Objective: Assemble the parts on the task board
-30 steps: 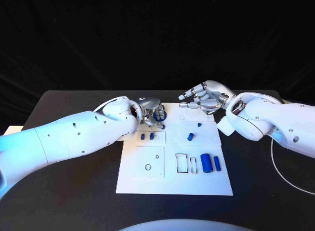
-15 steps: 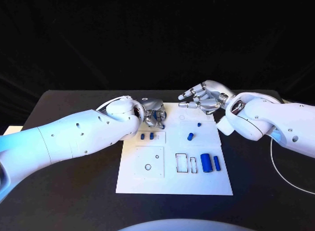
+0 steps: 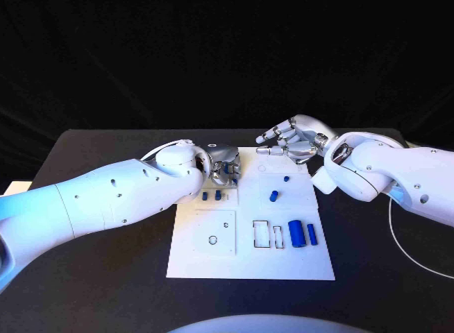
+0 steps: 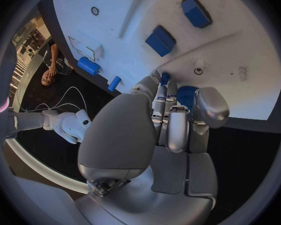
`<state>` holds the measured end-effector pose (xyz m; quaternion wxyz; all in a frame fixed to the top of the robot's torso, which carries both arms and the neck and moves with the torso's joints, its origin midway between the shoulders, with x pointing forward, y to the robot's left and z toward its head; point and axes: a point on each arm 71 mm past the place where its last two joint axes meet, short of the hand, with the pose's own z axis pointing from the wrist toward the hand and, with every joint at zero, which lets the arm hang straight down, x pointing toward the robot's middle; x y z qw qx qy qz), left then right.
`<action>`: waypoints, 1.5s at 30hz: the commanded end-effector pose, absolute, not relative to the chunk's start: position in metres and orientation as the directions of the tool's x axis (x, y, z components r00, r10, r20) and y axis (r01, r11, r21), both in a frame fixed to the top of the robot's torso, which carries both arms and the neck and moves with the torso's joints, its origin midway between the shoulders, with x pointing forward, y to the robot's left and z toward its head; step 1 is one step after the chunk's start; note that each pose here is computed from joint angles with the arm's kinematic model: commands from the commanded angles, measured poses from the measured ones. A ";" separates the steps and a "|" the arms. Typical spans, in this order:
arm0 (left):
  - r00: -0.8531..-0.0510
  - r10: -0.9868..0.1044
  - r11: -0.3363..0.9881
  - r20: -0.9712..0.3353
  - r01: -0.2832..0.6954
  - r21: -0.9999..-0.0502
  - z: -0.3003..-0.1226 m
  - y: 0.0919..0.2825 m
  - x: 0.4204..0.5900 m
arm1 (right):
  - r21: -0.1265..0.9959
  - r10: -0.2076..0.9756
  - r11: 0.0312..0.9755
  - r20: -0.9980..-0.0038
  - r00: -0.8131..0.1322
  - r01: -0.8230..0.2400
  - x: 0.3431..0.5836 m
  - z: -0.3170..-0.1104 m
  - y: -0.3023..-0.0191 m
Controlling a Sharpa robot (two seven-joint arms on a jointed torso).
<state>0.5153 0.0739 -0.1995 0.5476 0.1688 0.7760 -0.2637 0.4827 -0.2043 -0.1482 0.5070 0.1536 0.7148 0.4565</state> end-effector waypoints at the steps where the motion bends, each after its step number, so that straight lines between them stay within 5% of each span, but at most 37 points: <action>1: -0.352 -0.003 0.796 -0.936 0.565 -0.215 -0.200 0.071 0.514 | 0.807 0.672 0.533 -0.586 -0.452 -0.254 0.482 -0.149 -0.202; 27: -0.399 0.038 0.801 -0.916 0.561 -0.211 -0.213 0.069 0.521 | 0.807 0.668 0.532 -0.586 -0.459 -0.255 0.481 -0.149 -0.200; 45: -0.363 -0.054 0.789 -0.930 0.555 -0.262 -0.202 0.083 0.517 | 0.806 0.672 0.534 -0.587 -0.451 -0.254 0.482 -0.149 -0.202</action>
